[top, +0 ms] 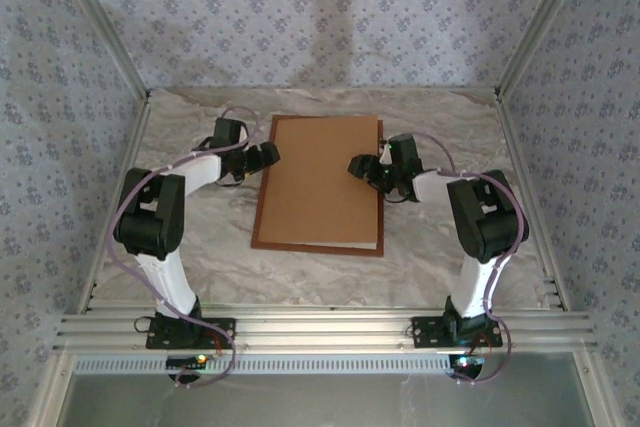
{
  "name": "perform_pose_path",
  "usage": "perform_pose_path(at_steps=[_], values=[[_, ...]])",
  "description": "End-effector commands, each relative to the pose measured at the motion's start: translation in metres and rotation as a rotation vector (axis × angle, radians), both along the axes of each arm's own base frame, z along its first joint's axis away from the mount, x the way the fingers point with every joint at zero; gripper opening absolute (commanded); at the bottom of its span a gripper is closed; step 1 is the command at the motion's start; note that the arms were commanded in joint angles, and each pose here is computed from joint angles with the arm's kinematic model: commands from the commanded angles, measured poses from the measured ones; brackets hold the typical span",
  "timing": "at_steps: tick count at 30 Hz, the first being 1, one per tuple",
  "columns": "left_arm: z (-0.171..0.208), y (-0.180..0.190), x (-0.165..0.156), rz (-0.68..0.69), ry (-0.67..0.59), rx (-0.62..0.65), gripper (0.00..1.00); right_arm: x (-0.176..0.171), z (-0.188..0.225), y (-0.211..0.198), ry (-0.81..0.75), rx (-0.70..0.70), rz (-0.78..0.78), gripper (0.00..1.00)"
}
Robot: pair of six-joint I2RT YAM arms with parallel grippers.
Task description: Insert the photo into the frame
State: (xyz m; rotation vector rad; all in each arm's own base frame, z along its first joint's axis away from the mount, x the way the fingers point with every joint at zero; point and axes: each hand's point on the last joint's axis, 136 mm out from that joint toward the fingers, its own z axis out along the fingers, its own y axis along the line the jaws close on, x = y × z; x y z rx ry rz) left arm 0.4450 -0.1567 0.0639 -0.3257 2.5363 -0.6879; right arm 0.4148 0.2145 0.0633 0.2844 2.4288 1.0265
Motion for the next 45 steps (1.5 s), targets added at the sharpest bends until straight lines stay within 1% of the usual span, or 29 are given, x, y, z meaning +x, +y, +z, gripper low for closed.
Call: perform_pose_path(at_steps=[1, 9, 12, 31, 35, 40, 43, 45], values=[[-0.001, -0.015, 0.001, -0.058, 0.008, -0.004, 0.88, 0.001, 0.017, -0.001, -0.044, -0.101, 0.037, 0.67], [-0.009, -0.028, 0.002, -0.091, 0.027, -0.006, 0.88, 0.001, 0.019, -0.004, -0.021, -0.19, 0.052, 0.74], [-0.008, -0.033, 0.002, -0.1, 0.027, -0.032, 0.88, 0.001, 0.021, -0.006, -0.017, -0.204, 0.054, 0.75], [-0.015, -0.033, 0.002, -0.095, 0.035, -0.037, 0.88, 0.006, 0.029, -0.039, 0.011, -0.211, 0.018, 0.77], [-0.015, -0.032, 0.002, -0.092, 0.034, -0.032, 0.88, 0.007, 0.028, -0.046, 0.006, -0.243, 0.014, 0.78], [-0.015, -0.032, 0.002, -0.092, 0.035, -0.028, 0.88, 0.011, 0.022, -0.042, 0.004, -0.293, 0.041, 0.78], [-0.016, -0.031, 0.002, -0.091, 0.038, -0.026, 0.88, 0.015, 0.016, -0.042, 0.011, -0.317, 0.051, 0.78], [-0.016, -0.032, 0.002, -0.091, 0.037, -0.026, 0.88, 0.025, 0.019, -0.039, -0.004, -0.329, 0.06, 0.78]])
